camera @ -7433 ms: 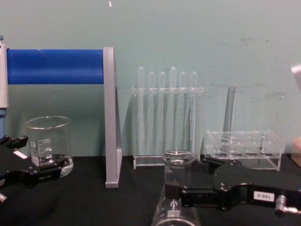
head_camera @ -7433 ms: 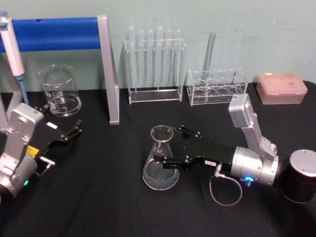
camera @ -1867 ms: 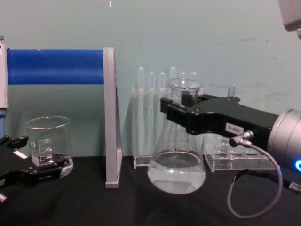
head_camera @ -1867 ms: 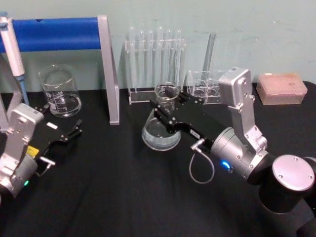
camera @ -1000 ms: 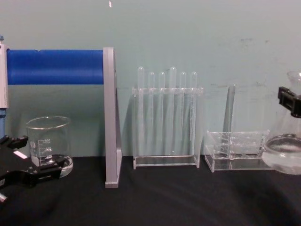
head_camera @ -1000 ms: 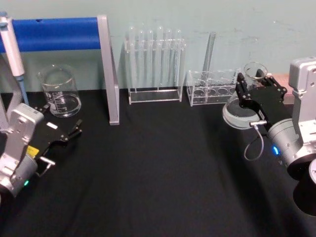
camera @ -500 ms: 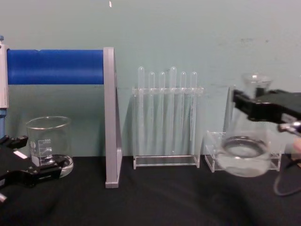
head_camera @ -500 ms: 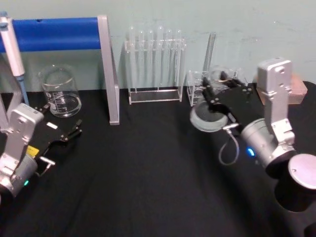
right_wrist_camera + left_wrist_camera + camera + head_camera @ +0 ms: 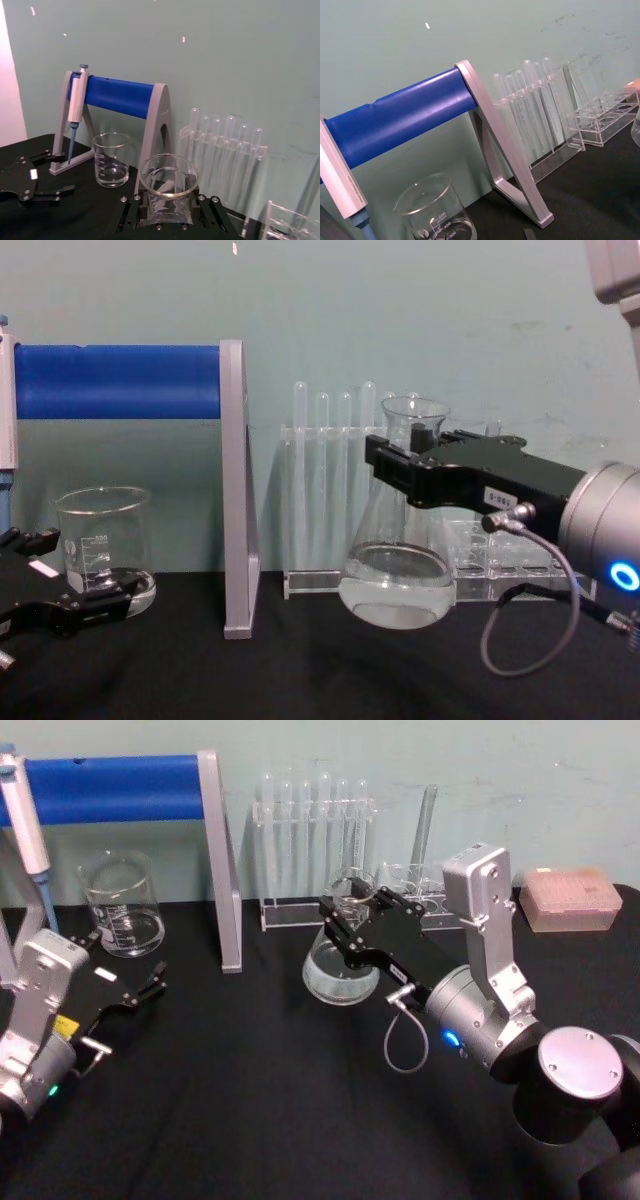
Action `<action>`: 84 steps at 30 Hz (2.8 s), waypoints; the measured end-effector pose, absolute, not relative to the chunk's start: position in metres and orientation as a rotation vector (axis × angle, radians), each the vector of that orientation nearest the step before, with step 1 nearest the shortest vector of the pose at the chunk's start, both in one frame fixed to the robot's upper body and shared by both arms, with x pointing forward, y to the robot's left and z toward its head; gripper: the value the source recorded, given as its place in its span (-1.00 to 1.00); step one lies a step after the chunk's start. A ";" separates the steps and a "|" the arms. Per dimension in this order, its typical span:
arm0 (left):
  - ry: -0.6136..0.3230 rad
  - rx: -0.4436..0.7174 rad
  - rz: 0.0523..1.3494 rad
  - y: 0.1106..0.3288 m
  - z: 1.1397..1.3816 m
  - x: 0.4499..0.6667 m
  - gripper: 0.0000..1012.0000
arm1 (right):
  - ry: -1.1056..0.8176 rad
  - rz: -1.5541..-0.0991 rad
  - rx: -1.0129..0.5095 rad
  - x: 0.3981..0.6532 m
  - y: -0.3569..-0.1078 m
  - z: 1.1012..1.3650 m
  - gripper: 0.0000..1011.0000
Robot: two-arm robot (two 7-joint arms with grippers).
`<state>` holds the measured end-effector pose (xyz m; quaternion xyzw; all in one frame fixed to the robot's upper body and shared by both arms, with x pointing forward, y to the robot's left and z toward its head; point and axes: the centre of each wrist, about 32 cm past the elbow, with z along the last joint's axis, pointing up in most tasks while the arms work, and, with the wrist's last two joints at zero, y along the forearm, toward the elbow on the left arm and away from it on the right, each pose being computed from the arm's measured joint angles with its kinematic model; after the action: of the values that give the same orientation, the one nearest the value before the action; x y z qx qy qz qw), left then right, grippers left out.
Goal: Grasp the erlenmeyer flask with one hand, shake it three times, then place it back.
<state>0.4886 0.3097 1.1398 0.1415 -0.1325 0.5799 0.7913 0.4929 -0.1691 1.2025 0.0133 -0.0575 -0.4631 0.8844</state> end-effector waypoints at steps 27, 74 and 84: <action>-0.285 0.305 1.248 0.310 1.140 0.489 0.98 | -0.117 -1.411 0.009 0.474 -0.217 1.205 -0.11; -0.285 0.304 1.248 0.310 1.140 0.489 0.98 | -0.101 -1.091 0.018 0.490 -0.186 1.204 -0.11; -0.285 0.304 1.248 0.310 1.140 0.489 0.98 | -0.111 -1.302 0.009 0.482 -0.212 1.204 -0.11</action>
<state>0.4886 0.3096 1.1398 0.1415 -0.1325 0.5799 0.7913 0.4823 -0.2124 1.2042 0.0042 -0.0516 -0.6055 0.7941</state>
